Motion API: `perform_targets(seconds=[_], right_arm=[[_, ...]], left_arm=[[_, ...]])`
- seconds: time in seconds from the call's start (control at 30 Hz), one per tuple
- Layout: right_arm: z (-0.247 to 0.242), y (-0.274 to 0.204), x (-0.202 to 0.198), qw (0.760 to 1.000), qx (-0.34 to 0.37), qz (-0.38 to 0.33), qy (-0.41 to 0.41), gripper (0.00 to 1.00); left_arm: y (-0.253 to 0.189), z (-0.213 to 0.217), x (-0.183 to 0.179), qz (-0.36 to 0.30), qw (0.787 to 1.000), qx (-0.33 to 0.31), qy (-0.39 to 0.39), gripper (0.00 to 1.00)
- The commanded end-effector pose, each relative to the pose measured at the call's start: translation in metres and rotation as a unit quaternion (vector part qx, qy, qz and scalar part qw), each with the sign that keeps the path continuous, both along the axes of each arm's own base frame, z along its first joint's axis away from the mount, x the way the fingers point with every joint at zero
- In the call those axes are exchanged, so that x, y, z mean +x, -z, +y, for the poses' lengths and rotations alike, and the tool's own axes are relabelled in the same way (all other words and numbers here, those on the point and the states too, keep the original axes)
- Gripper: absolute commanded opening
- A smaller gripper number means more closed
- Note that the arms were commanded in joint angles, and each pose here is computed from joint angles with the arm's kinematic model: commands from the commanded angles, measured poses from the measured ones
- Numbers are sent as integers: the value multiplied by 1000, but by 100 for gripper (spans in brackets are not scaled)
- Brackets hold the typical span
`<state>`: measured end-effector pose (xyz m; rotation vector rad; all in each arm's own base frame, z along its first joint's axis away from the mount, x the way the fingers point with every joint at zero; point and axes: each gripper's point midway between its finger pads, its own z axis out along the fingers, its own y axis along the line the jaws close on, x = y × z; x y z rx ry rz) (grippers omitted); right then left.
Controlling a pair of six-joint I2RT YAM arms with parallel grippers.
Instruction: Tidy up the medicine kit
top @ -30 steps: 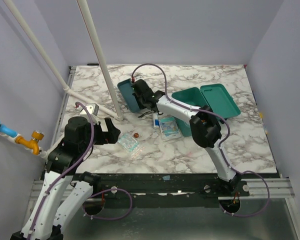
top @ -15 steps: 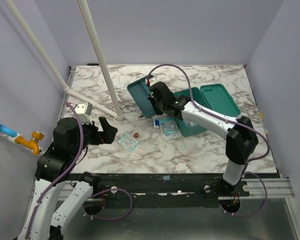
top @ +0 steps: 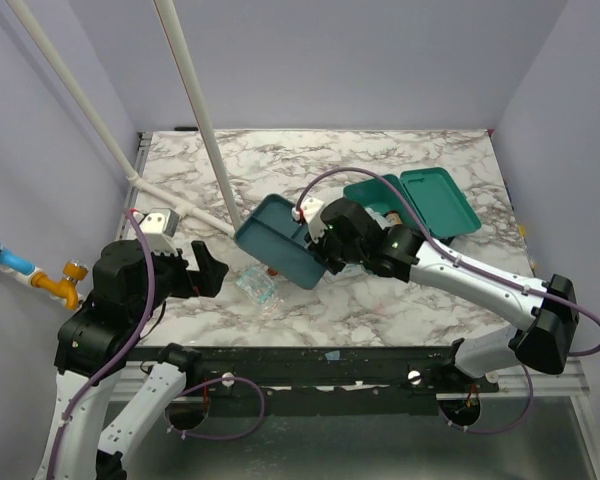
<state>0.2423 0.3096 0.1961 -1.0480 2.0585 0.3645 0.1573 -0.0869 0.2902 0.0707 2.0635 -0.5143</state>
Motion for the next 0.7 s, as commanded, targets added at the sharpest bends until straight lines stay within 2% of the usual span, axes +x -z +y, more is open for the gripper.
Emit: perform_targets(seconds=[0.0, 0.17, 0.27, 0.4, 0.5, 0.67], right_arm=[[-1, 18, -46, 994, -25, 48, -92, 1], [15, 25, -75, 989, -6, 69, -134, 1], [48, 25, -91, 984, 27, 67, -162, 1], [98, 39, -108, 977, 33, 68, -199, 1], [131, 48, -107, 976, 33, 58, -207, 1], [175, 52, -89, 977, 74, 30, -196, 1]], left_arm=[[-4, 13, -12, -8, 1000, 22, -10, 99], [-14, 13, -20, -21, 1000, 11, -5, 99], [-16, 12, -23, -22, 1000, 7, -2, 99], [-15, 12, -26, -23, 1000, 4, -3, 99], [-16, 14, -29, -28, 1000, 0, -7, 99], [-14, 22, -33, -37, 999, 1, -25, 98]])
